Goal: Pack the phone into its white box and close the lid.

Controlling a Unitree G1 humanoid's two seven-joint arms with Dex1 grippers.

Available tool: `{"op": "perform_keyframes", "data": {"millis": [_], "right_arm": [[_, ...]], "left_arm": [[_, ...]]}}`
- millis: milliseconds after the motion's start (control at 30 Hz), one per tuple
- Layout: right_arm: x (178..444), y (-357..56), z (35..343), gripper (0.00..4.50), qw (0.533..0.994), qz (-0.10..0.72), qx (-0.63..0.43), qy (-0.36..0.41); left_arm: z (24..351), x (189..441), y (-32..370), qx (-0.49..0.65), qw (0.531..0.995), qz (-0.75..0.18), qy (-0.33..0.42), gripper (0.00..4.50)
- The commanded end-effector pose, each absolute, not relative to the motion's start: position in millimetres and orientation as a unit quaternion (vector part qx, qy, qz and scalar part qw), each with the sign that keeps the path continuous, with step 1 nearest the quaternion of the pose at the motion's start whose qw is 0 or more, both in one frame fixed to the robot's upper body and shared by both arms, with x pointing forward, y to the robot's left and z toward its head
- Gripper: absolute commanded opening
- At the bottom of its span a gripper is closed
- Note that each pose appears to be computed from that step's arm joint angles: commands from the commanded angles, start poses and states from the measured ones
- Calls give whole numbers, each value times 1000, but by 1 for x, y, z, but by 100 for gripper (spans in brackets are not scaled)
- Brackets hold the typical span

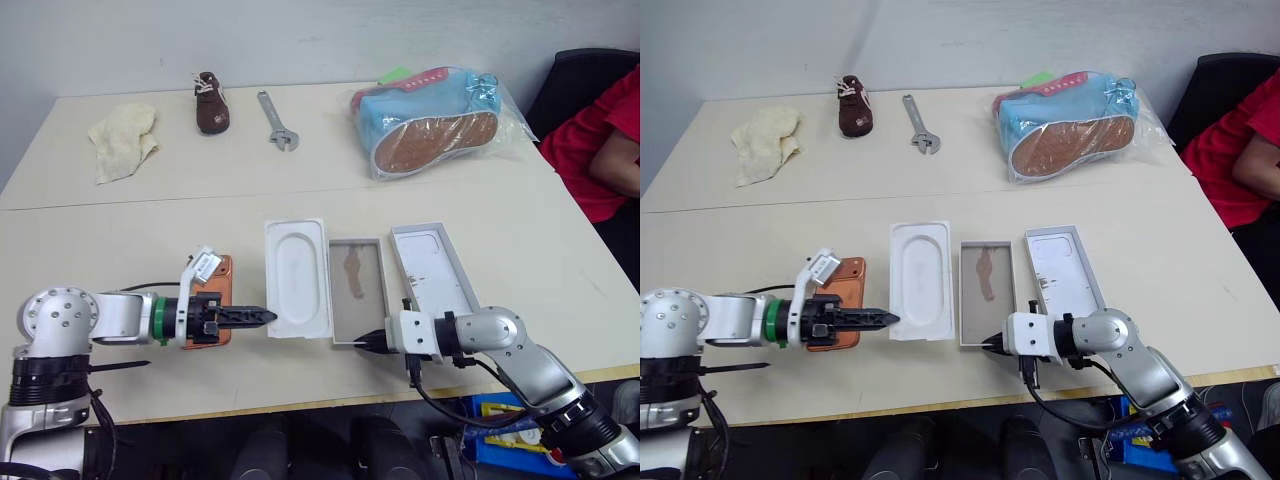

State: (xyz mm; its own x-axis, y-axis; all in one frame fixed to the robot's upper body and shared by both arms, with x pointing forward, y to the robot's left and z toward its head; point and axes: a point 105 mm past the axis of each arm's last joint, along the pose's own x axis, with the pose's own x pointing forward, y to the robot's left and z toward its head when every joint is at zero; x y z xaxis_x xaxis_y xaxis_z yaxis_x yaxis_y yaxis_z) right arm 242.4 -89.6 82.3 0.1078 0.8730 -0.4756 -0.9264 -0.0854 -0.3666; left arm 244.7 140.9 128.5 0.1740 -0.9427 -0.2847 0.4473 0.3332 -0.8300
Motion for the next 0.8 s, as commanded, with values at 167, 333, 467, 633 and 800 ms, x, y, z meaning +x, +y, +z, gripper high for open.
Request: {"op": "perform_keyframes", "data": {"millis": [167, 333, 467, 633, 800], "right_arm": [[241, -75, 87, 2, 656, 680, -328, 15], [240, -80, 84, 44, 659, 676, -329, 34], [226, -89, 104, 168, 671, 674, -308, 35], [203, -116, 143, 347, 703, 664, -248, 55], [203, -143, 177, 446, 760, 608, -221, 61]], "left_arm": [[129, 238, 124, -294, 694, -513, 411, 0], [121, 239, 114, -295, 691, -506, 424, 0], [117, 240, 105, -301, 687, -504, 429, 0], [113, 249, 90, -327, 694, -480, 426, 0], [108, 253, 79, -354, 695, -452, 433, 0]]}}
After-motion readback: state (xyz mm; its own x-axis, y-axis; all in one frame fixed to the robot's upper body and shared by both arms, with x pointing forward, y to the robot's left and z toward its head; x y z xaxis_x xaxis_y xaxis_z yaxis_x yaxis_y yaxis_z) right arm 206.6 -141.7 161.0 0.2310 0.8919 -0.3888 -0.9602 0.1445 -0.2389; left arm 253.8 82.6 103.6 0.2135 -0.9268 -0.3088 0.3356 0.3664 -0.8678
